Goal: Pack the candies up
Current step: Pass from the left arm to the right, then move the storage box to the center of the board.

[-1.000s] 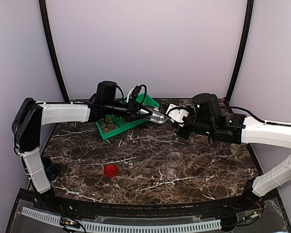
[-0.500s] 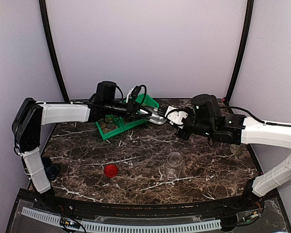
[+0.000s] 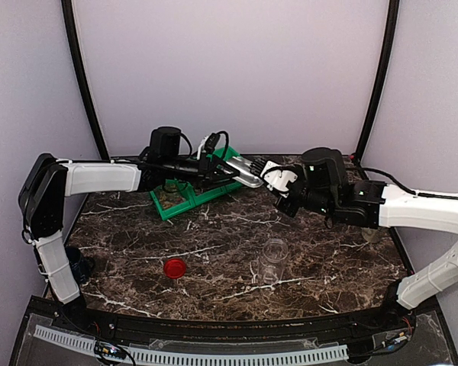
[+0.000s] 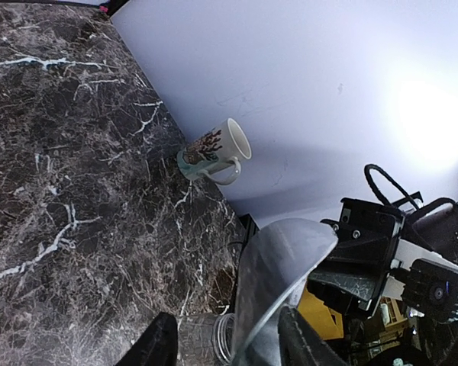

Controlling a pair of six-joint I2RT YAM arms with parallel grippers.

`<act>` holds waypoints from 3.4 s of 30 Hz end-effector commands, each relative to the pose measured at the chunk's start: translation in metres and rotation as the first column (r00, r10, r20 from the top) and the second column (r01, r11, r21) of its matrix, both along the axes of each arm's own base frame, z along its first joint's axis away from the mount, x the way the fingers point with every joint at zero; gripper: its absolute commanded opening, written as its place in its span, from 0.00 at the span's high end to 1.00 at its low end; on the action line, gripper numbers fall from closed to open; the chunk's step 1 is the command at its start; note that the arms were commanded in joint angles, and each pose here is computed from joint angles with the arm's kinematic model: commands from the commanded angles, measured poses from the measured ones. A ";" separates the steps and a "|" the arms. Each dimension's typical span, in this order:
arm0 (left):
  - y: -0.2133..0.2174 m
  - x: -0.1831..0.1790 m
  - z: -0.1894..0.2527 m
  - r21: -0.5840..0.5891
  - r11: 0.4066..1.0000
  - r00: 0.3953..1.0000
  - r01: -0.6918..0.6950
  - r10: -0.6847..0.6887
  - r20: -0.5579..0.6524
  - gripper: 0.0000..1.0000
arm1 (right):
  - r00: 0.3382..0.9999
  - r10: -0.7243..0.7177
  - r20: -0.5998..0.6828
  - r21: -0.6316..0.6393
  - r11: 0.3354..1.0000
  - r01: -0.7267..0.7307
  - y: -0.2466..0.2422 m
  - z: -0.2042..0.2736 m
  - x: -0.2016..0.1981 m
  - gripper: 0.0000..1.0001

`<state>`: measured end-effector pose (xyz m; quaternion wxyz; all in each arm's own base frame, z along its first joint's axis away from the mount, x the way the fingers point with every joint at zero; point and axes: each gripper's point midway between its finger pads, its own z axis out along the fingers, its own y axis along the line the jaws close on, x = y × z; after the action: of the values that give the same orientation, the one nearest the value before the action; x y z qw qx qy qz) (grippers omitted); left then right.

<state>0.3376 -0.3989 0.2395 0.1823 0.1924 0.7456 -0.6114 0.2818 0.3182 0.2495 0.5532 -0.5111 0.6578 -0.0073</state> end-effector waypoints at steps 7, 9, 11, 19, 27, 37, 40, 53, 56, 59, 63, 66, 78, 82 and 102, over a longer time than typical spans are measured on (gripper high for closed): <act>0.027 0.023 0.018 0.035 0.994 0.989 -0.108 0.104 0.105 0.33 | 0.995 -0.097 0.023 0.072 0.993 0.096 -0.006 0.015 0.009 1.00; 0.033 0.029 0.018 0.061 0.988 0.983 -0.142 0.134 0.124 0.24 | 0.990 -0.136 0.026 0.058 0.989 0.134 -0.010 0.013 0.014 1.00; 0.039 0.034 0.018 0.093 0.981 0.975 -0.173 0.157 0.158 0.18 | 0.984 -0.175 0.035 0.049 0.984 0.174 -0.014 0.012 0.020 1.00; 0.090 0.086 0.007 0.320 0.818 0.853 -0.478 0.347 0.389 0.05 | 0.973 -0.229 0.004 0.031 0.973 0.229 -0.015 0.002 0.028 1.00; 0.142 0.131 0.002 0.429 0.604 0.718 -0.671 0.387 0.579 0.01 | 0.965 -0.260 -0.023 0.056 0.964 0.260 -0.016 0.000 0.031 1.00; 0.197 0.174 0.001 0.456 0.488 0.655 -0.744 0.402 0.639 0.01 | 0.962 -0.268 -0.040 0.057 0.961 0.270 -0.017 -0.007 0.031 1.00; 0.213 0.190 -0.012 0.475 0.480 0.667 -0.738 0.409 0.623 0.01 | 0.963 -0.265 -0.045 0.063 0.962 0.267 -0.016 -0.006 0.030 1.00; 0.252 0.216 -0.083 0.576 0.505 0.765 -0.643 0.433 0.476 0.02 | 0.964 -0.258 -0.059 0.047 0.964 0.261 -0.015 -0.014 0.029 1.00; 0.250 0.212 -0.099 0.600 0.515 0.790 -0.612 0.425 0.442 0.02 | 0.964 -0.260 -0.058 0.043 0.964 0.263 -0.014 -0.014 0.030 1.00; 0.243 0.208 -0.107 0.596 0.551 0.811 -0.584 0.423 0.404 0.05 | 0.964 -0.260 -0.055 0.045 0.964 0.263 -0.013 -0.014 0.031 1.00; 0.238 0.203 -0.112 0.595 0.577 0.828 -0.560 0.424 0.367 0.10 | 0.964 -0.261 -0.056 0.040 0.964 0.264 -0.014 -0.014 0.031 1.00; 0.230 0.196 -0.116 0.579 0.619 0.846 -0.530 0.428 0.316 0.15 | 0.963 -0.264 -0.054 0.041 0.963 0.266 -0.015 -0.014 0.031 1.00; 0.215 0.175 -0.142 0.543 0.696 0.874 -0.471 0.453 0.177 0.39 | 0.962 -0.266 -0.056 0.038 0.963 0.268 -0.015 -0.015 0.031 1.00; 0.208 0.168 -0.138 0.521 0.715 0.876 -0.467 0.456 0.159 0.41 | 0.961 -0.272 -0.052 0.035 0.961 0.273 -0.016 -0.015 0.032 1.00; 0.193 0.151 -0.134 0.621 0.602 0.856 -0.502 0.448 0.259 0.67 | 0.962 -0.265 -0.064 0.035 0.963 0.268 -0.013 -0.013 0.031 1.00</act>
<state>0.4896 -0.2055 0.0769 0.2655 0.0578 0.9345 -0.2300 0.3071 0.2963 0.2131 0.5119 -0.4282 0.7415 -0.0689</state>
